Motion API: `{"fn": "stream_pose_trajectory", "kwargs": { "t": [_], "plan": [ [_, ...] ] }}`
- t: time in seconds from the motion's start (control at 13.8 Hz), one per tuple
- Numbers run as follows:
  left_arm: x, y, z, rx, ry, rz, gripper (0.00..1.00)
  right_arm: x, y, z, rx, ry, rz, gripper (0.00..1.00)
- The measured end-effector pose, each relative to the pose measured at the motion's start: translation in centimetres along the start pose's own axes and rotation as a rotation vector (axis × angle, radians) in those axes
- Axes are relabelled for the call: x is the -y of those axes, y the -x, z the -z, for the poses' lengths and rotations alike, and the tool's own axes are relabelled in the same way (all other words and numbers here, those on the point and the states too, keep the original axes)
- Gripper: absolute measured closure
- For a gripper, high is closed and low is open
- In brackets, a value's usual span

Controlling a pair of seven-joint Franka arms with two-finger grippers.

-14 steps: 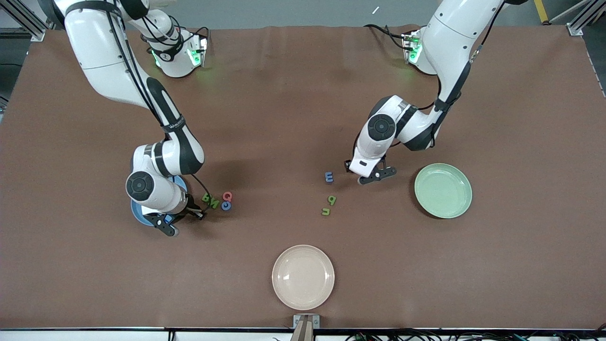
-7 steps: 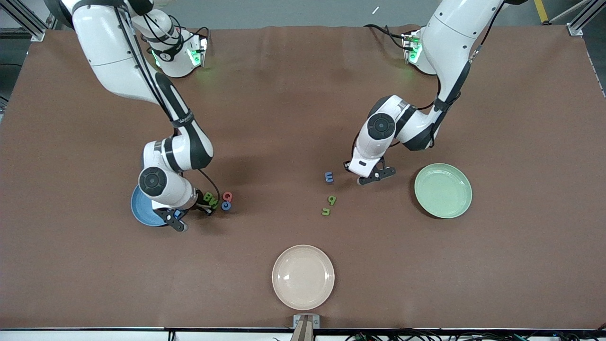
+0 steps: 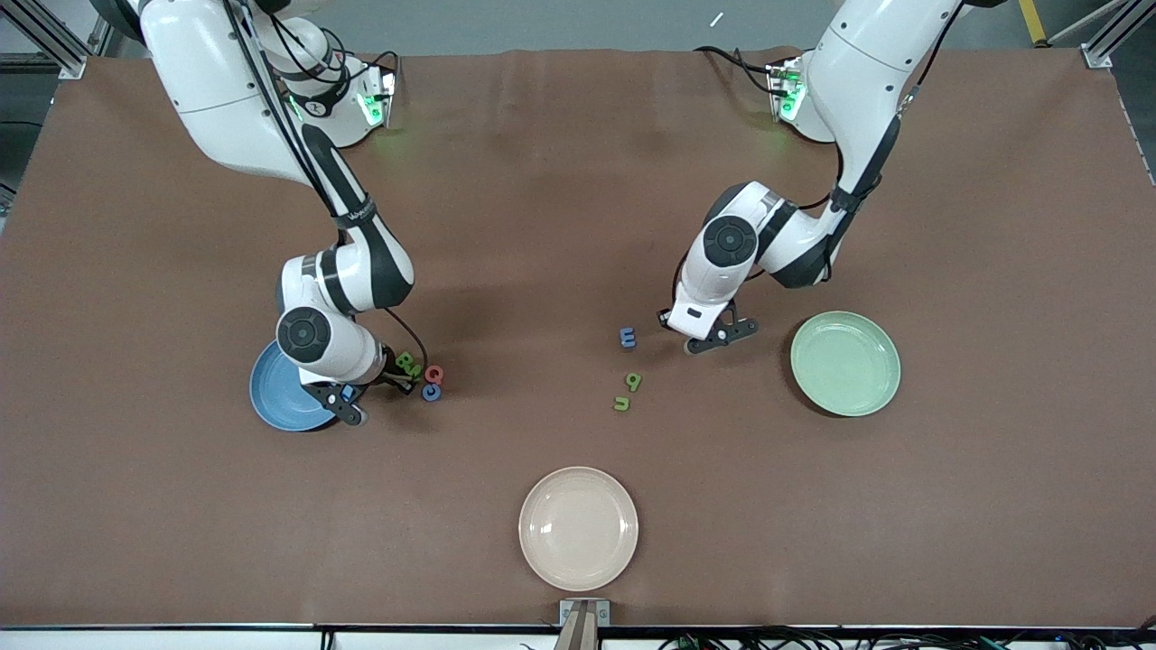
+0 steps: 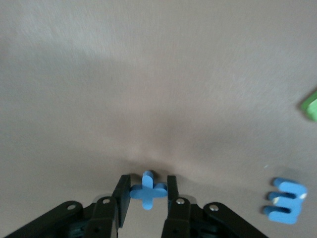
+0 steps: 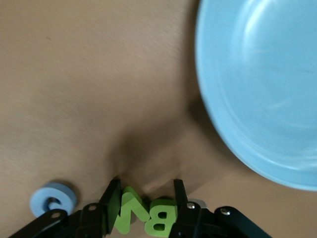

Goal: Sort uppercase to blue plate, lowercase to green plate

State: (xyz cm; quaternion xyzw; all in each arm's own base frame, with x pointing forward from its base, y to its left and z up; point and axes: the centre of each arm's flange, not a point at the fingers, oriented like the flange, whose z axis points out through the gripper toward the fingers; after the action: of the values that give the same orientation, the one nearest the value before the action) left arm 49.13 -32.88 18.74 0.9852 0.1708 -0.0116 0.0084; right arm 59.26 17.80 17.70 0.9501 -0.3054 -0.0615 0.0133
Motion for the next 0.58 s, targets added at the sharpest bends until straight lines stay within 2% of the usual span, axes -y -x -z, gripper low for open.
{"fn": "stream_pose_trajectory", "kwargs": {
  "t": [0.29,0.58],
  "plan": [
    [2.1,-3.2,5.0,-0.031,-0.018,0.002,0.66,-1.5,1.4,-0.3,0.02,0.023,0.002,0.5],
    [8.2,-8.3,8.0,-0.047,-0.036,-0.066,0.66,-0.4,4.6,-0.3,0.035,0.053,-0.024,0.45]
  ]
}}
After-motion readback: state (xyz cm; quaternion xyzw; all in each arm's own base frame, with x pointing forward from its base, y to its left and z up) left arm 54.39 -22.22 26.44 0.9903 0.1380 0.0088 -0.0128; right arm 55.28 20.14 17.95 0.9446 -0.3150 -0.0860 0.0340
